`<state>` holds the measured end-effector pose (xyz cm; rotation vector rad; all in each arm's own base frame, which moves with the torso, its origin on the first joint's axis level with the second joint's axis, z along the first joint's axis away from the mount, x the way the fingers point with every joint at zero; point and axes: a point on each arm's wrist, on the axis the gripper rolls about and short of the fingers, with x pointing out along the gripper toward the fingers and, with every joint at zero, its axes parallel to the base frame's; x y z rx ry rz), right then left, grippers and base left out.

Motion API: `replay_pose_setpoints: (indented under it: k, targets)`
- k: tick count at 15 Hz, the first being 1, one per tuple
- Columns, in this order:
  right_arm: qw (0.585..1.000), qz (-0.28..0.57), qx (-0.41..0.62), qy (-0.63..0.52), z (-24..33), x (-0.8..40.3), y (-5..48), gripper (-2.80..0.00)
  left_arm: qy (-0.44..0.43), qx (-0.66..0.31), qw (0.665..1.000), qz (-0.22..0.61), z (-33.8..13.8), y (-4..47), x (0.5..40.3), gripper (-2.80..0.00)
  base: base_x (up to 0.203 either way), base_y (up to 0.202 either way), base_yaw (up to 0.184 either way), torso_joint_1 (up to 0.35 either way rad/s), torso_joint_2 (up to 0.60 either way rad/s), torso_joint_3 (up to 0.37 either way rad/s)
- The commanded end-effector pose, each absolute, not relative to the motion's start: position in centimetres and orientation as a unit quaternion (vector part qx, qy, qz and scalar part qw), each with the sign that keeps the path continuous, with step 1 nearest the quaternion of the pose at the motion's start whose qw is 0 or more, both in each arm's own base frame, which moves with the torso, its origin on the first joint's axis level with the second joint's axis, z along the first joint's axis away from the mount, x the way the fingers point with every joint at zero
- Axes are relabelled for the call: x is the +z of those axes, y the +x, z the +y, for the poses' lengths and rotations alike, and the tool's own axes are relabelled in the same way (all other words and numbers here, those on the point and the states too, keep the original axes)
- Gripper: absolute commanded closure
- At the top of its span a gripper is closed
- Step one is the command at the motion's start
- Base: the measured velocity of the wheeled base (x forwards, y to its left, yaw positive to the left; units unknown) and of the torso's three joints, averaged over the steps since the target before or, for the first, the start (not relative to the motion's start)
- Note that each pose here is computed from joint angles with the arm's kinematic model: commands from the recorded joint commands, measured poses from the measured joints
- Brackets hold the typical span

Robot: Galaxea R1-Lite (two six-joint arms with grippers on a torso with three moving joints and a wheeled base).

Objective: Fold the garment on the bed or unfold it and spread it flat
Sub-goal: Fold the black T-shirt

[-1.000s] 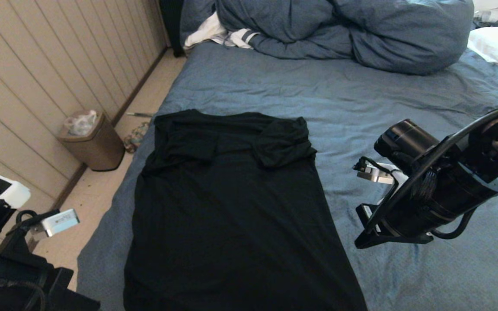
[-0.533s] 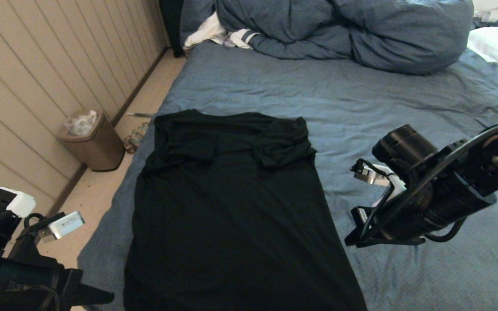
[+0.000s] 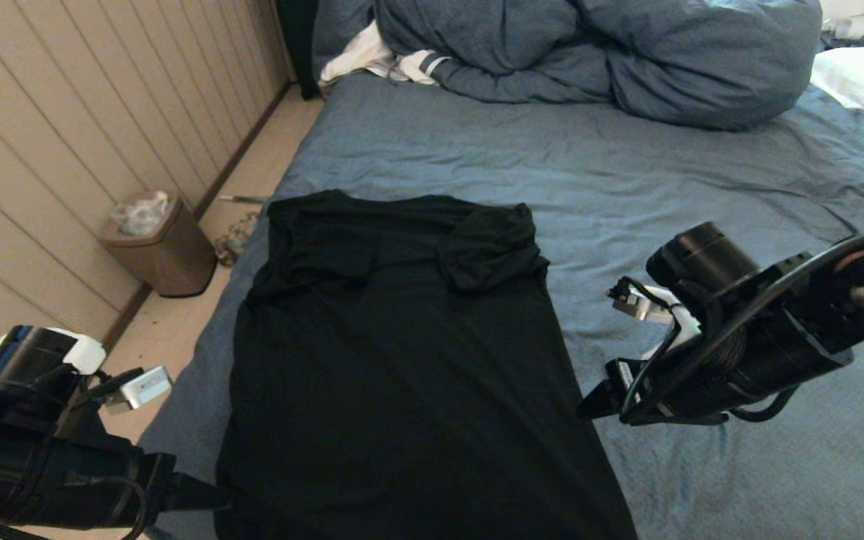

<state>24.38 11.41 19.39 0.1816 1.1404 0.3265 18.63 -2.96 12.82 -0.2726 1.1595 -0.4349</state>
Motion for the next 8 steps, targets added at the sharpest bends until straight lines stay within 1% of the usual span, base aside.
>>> replay_pose_setpoints:
  k: [1,2,6,8]
  targets:
    - [0.827,0.533,0.154,0.087,11.5,18.9,24.6,-2.80,-0.132,-0.200,0.794,0.559,-3.1,19.5,11.9,-2.80,0.000,0.000,0.000,0.000,0.00,0.000]
    - [0.834,0.520,0.159,0.091,11.6,19.0,24.9,-2.80,-0.132,-0.202,0.796,0.556,-3.1,20.2,11.6,-2.80,0.000,0.000,0.000,0.000,0.00,0.000]
    - [0.840,0.511,0.159,0.091,11.4,19.4,24.8,-2.80,-0.139,-0.204,0.810,0.532,-3.5,23.2,9.6,-2.80,0.000,0.000,0.000,0.000,0.00,0.000]
    - [0.841,0.509,0.160,0.090,11.4,19.5,24.8,-2.80,-0.143,-0.212,0.809,0.529,-3.5,23.4,9.2,-2.80,0.000,0.000,0.000,0.000,0.00,0.000]
